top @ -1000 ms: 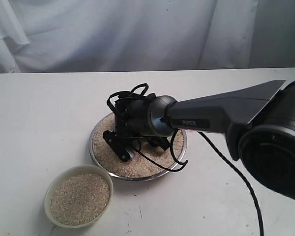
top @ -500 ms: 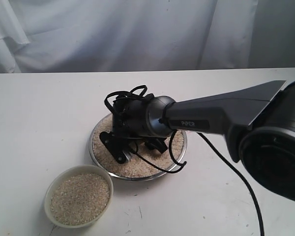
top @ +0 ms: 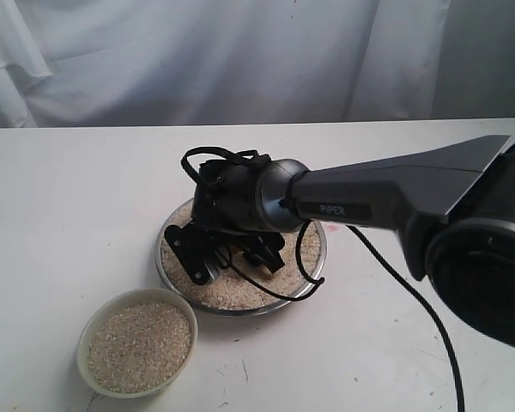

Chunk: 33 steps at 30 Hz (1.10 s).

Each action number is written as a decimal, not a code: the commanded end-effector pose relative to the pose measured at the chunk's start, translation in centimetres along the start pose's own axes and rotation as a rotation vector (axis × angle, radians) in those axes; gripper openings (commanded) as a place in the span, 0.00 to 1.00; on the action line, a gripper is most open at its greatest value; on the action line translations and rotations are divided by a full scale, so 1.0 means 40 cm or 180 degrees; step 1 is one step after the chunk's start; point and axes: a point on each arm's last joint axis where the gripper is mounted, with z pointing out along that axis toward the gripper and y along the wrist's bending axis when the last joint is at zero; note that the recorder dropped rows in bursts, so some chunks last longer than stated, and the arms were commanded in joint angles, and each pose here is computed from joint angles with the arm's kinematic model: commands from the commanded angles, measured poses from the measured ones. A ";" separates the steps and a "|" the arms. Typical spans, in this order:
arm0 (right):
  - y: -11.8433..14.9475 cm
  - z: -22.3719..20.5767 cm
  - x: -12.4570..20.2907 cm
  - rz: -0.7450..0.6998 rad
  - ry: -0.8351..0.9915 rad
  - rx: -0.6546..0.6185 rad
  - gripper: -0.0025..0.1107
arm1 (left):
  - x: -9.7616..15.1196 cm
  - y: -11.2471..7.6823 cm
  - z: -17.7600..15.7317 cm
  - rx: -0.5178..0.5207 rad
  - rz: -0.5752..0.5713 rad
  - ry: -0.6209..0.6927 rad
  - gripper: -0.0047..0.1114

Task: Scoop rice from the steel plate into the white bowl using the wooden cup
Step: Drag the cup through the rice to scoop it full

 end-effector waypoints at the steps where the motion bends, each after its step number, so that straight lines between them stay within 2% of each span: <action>1: -0.004 -0.009 -0.034 0.0120 -0.0315 0.0062 0.02 | 0.000 0.000 0.000 0.0008 0.0004 -0.0043 0.04; 25: 0.006 0.030 0.022 0.0503 -0.0721 -0.0250 0.02 | 0.000 0.000 0.000 0.0008 0.0004 -0.0043 0.04; 33: 0.016 0.044 0.042 0.0715 -0.1079 -0.0472 0.02 | 0.000 0.000 0.000 0.0008 0.0004 -0.0043 0.04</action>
